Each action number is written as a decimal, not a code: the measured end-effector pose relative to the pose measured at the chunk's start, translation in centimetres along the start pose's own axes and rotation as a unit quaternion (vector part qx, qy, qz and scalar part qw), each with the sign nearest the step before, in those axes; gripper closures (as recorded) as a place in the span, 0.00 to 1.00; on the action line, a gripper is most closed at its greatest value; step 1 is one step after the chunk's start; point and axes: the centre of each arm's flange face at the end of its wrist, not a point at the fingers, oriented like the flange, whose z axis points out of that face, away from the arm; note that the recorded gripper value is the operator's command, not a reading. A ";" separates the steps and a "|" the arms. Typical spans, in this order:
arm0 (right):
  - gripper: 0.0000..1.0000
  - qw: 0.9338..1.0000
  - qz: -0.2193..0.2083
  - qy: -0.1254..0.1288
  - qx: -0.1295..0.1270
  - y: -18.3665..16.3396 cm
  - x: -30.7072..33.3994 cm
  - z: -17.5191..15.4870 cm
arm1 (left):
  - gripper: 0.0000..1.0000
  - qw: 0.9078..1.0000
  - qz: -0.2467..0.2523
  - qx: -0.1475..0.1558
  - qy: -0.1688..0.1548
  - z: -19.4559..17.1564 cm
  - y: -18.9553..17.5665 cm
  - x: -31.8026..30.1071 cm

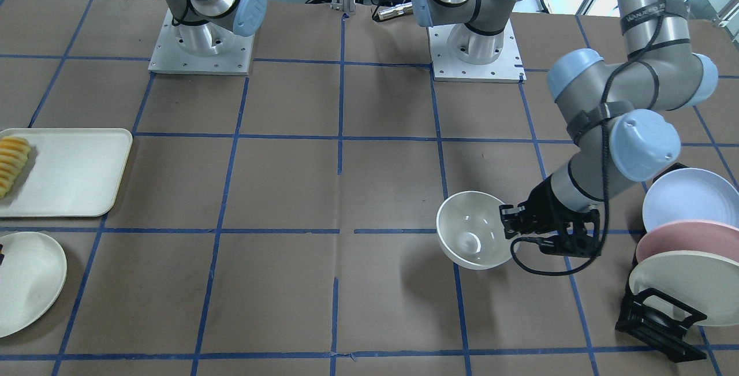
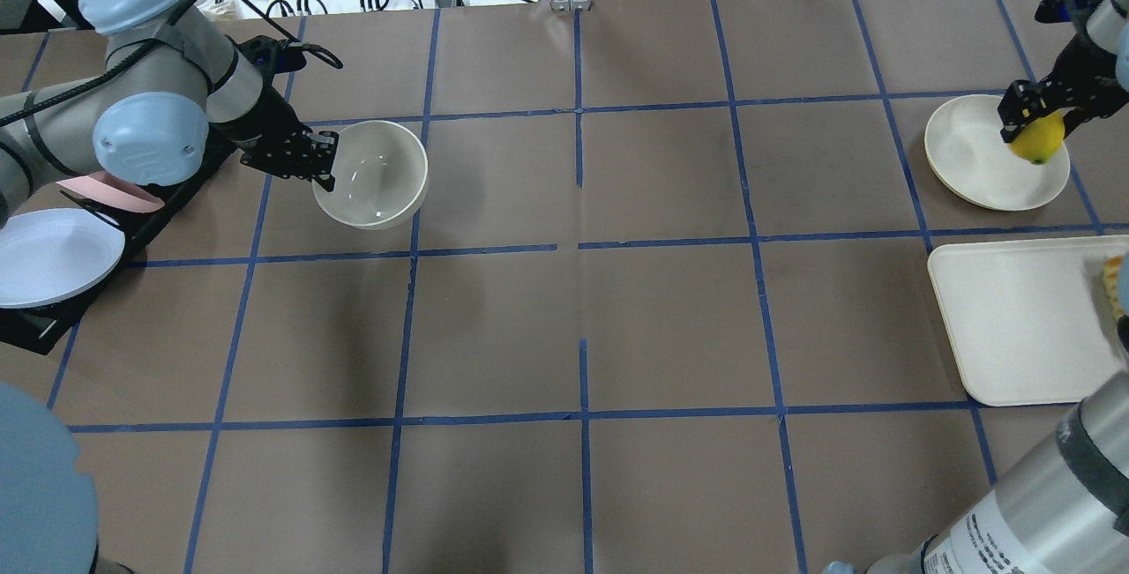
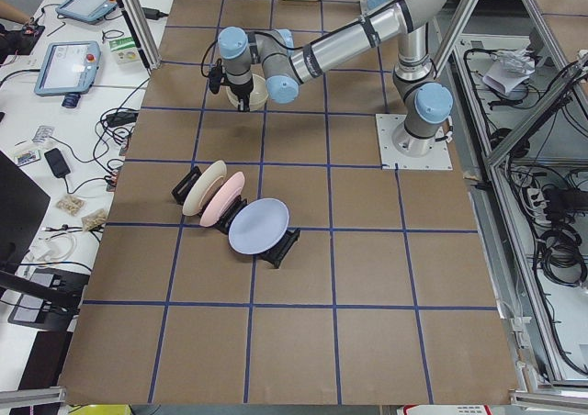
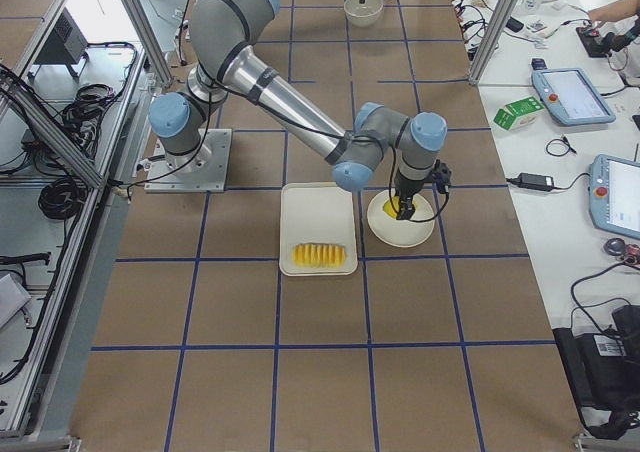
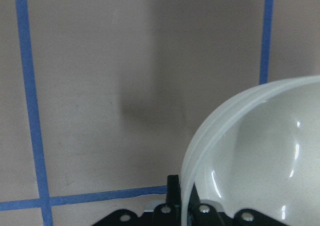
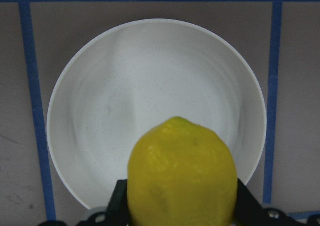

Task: Place bowl and put lemon in it

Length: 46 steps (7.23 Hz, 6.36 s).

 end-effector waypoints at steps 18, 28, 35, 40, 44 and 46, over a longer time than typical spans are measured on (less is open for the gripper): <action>1.00 0.999 -0.018 -0.029 -0.040 8.0 -47.3 -10.2 | 0.00 0.999 0.011 -0.039 -0.013 -6.0 9.0 22.9; 1.00 0.999 -0.022 -0.030 -0.014 10.1 -59.6 -2.4 | 0.00 0.998 -0.032 0.004 -0.048 -19.1 10.9 10.3; 0.30 0.999 -0.023 -0.023 -0.032 10.1 -60.3 2.4 | 0.00 0.997 -0.005 0.021 -0.069 -18.5 10.5 12.3; 0.00 0.999 -0.024 -0.022 -0.029 10.1 -60.0 1.8 | 0.00 0.998 -0.006 0.018 -0.066 -18.3 10.6 12.4; 0.00 0.999 -0.007 -0.034 0.007 10.2 -56.2 -6.1 | 0.00 0.998 -0.005 0.018 -0.065 -18.3 10.7 12.4; 0.00 0.999 0.013 -0.034 0.012 9.5 -49.7 -10.8 | 0.00 0.998 -0.004 0.018 -0.065 -18.3 10.7 12.4</action>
